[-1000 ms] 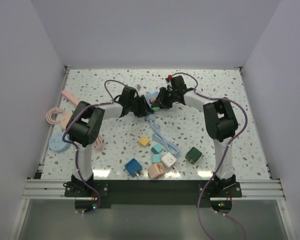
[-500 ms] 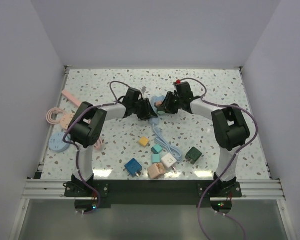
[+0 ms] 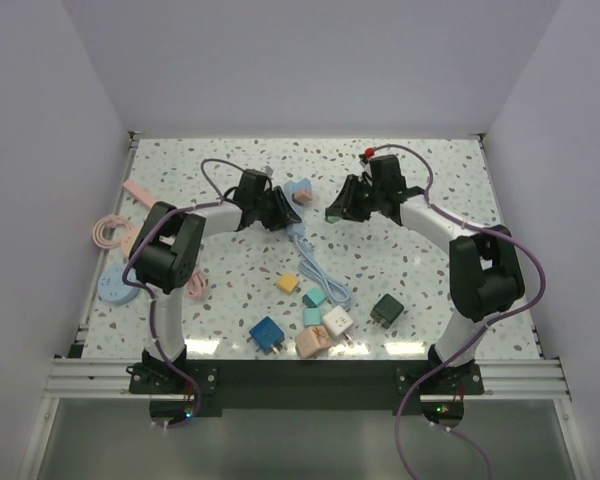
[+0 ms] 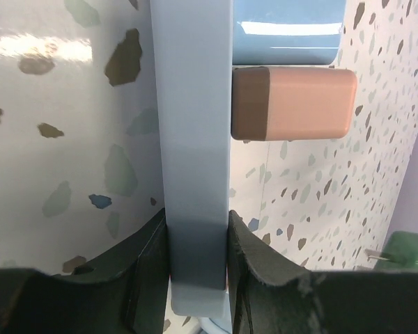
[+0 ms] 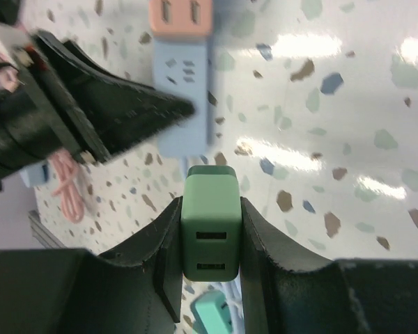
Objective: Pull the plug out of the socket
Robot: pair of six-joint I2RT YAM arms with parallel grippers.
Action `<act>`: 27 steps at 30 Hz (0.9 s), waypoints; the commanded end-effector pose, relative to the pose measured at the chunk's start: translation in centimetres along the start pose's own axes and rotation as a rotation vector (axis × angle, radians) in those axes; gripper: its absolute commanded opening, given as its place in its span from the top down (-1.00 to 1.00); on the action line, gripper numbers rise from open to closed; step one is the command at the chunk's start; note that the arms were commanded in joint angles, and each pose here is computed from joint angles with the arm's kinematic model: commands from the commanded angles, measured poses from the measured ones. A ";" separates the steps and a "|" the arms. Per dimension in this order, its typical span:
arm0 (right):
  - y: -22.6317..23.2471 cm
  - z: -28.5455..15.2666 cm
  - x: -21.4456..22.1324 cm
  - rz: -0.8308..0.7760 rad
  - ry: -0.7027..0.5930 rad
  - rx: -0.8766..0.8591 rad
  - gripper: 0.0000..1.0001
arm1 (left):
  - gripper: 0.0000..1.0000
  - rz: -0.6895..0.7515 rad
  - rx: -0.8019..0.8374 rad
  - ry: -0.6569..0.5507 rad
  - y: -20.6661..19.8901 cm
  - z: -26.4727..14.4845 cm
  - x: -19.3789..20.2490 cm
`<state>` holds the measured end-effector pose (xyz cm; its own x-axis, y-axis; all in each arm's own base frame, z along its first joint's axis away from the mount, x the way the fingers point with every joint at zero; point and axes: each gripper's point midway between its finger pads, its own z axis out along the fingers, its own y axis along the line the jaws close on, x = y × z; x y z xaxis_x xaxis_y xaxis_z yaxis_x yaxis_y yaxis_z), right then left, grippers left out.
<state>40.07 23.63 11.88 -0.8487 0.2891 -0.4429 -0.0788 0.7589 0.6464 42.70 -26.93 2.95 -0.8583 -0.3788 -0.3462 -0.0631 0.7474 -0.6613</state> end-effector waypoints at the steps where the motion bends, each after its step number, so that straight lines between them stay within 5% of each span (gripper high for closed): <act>1: -2.0 -1.4 1.7 -0.085 0.092 0.103 1.00 | 1.00 -0.015 -0.090 -0.141 3.2 -1.2 -4.4; 7: -3.9 -2.4 5.6 -0.106 0.244 0.151 1.00 | 1.00 -0.014 -0.050 -0.203 3.7 -2.4 -9.5; 13: -5.2 -4.5 10.7 -0.086 0.461 0.193 1.00 | 1.00 0.035 -0.007 -0.169 3.6 -2.3 -10.2; 16: -5.0 -5.8 13.3 -0.104 0.544 0.213 0.71 | 1.00 0.059 0.025 -0.130 3.5 -1.9 -9.4; 17: -5.1 -6.3 14.3 -0.109 0.577 0.224 0.36 | 1.00 0.065 0.036 -0.115 3.4 -1.8 -9.0; 24: -3.2 -7.7 14.0 -0.151 0.564 0.225 -0.79 | 1.00 0.095 0.087 -0.045 3.5 -1.3 -7.2; 27: -1.8 -7.5 10.9 -0.198 0.463 0.235 -0.90 | 1.00 0.111 0.090 -0.023 3.7 -1.4 -6.5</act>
<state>24.10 20.87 6.35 -0.9897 -0.1381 -0.0385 -0.1417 0.9015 0.4088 47.76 -19.78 3.35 -0.8293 -0.3827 -0.4072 -0.0179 0.7464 -0.6653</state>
